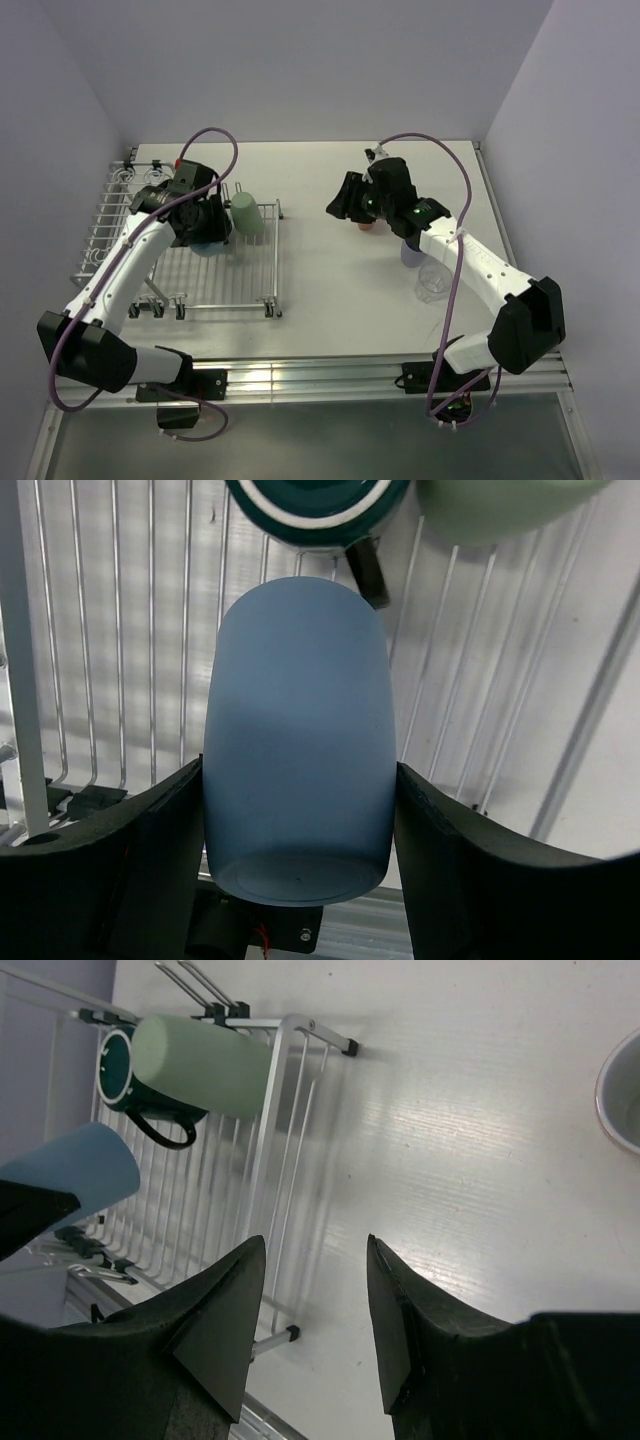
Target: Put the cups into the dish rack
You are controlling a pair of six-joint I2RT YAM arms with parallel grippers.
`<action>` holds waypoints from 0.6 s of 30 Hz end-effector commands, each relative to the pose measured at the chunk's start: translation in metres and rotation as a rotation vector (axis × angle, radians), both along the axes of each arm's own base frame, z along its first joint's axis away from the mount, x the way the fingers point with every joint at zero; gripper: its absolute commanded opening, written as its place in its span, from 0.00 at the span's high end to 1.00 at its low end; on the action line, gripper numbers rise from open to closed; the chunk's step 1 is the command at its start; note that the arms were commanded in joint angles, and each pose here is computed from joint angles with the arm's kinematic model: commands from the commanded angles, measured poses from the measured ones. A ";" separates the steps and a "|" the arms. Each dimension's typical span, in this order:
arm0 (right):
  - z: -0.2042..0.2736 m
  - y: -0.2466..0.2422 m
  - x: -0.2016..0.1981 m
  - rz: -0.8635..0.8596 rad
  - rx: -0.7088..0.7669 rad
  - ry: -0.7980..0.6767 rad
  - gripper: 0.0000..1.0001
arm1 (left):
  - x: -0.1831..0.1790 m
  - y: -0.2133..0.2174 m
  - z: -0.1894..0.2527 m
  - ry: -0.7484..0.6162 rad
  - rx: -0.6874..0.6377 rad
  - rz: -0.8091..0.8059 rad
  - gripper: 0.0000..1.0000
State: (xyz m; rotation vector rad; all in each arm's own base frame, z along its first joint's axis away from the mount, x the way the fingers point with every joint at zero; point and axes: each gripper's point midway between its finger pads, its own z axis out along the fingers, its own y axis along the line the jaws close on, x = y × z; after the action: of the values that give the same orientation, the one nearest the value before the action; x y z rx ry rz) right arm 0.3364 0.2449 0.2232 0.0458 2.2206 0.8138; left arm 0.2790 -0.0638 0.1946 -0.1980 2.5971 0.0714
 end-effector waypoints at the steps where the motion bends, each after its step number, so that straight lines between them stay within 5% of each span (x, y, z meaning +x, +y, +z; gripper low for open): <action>1: 0.015 0.004 0.006 0.017 -0.017 -0.055 0.47 | -0.002 0.011 -0.012 0.030 0.060 0.055 1.00; 18: -0.004 0.003 0.003 0.038 -0.055 -0.029 0.47 | 0.029 0.012 -0.053 0.107 0.030 0.068 0.92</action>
State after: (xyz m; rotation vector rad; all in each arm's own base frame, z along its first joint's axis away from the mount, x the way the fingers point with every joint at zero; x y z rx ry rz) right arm 0.3347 0.2450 0.2117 -0.0081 2.2510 0.7782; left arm 0.2916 -0.0520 0.1312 -0.2725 2.7477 0.1907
